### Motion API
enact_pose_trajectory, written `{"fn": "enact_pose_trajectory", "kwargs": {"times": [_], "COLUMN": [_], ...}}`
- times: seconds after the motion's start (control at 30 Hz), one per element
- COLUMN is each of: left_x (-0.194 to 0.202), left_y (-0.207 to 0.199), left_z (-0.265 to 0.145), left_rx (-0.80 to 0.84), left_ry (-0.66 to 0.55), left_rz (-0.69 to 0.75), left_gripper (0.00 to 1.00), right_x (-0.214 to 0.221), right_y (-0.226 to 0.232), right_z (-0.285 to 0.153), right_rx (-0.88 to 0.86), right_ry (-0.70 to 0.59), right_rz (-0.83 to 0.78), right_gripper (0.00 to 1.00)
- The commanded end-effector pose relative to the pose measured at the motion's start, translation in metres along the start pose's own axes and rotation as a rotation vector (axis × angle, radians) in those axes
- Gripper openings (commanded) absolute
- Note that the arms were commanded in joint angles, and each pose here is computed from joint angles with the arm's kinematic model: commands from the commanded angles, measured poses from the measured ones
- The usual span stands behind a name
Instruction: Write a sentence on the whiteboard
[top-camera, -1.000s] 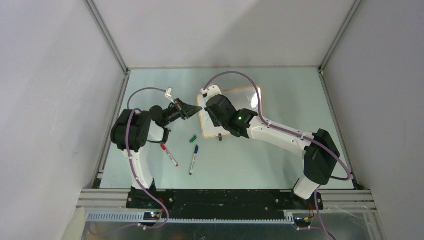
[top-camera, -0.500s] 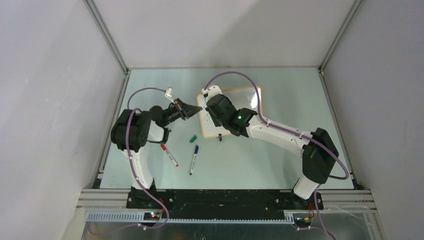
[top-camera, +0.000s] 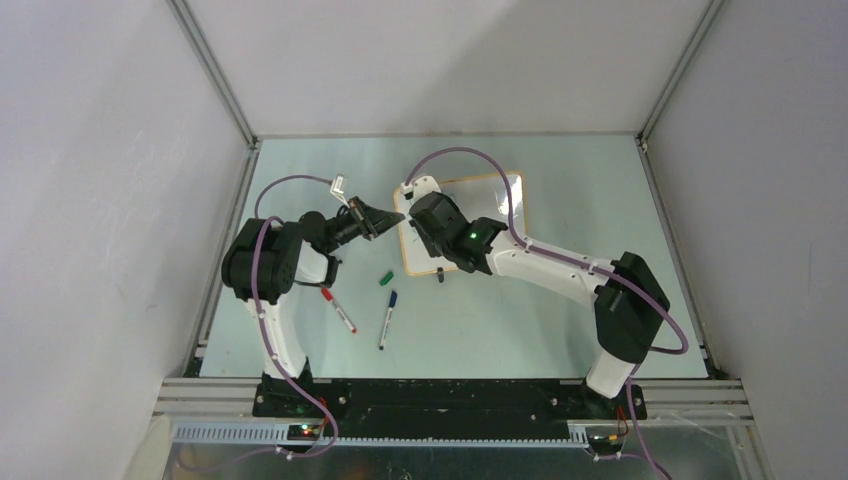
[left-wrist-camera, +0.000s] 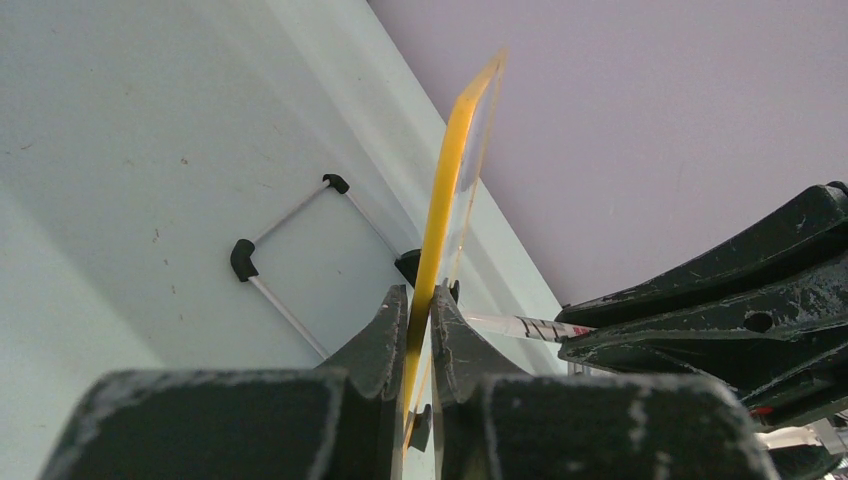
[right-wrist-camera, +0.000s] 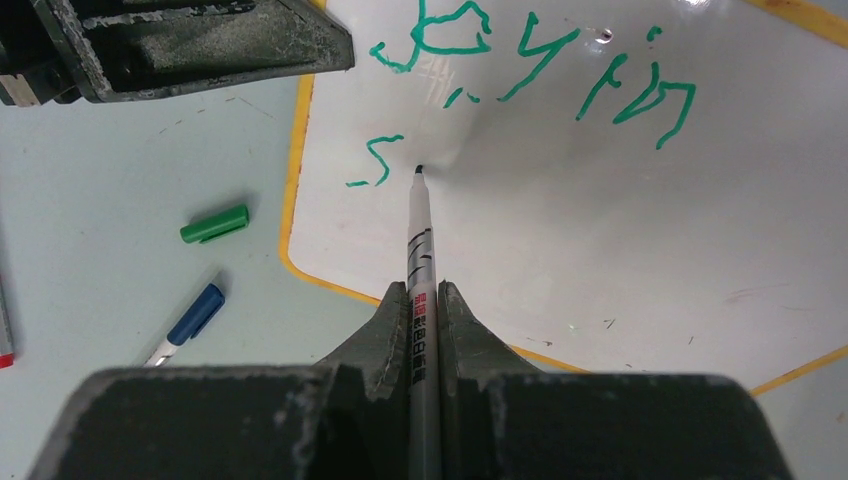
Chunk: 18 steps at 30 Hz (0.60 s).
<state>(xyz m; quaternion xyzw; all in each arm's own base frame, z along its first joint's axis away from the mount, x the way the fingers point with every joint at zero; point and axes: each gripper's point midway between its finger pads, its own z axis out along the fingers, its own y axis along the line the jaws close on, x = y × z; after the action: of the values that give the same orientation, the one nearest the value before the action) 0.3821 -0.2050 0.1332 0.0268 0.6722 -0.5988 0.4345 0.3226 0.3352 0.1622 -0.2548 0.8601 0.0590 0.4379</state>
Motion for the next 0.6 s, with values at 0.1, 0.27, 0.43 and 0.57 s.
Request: {"fn": "enact_pose_trajectory", "kwargs": {"times": [0.1,0.27,0.43,0.57], "left_x": [-0.011,-0.011,-0.011,-0.011], "left_y": [-0.012,-0.012,-0.013,-0.013], "left_z": [0.005,0.005,0.005,0.005], "left_rx": [0.053,0.053,0.053,0.053], "left_ry": [-0.016,-0.016,-0.018,-0.017], "left_rz": [0.062,0.062,0.064,0.064], "left_gripper": [0.0,0.0,0.0,0.0], "right_x": [-0.004,0.002,0.005,0.009], "right_y": [-0.002,-0.002,-0.003,-0.002], "right_z": [0.005,0.006,0.005,0.004], "right_rx": [0.007,0.013,0.018,0.017], "right_ry": [-0.002,0.019,0.031,0.043], "right_rz": [0.025,0.024,0.027,0.024], "right_gripper": [0.0,0.0,0.0,0.0]}}
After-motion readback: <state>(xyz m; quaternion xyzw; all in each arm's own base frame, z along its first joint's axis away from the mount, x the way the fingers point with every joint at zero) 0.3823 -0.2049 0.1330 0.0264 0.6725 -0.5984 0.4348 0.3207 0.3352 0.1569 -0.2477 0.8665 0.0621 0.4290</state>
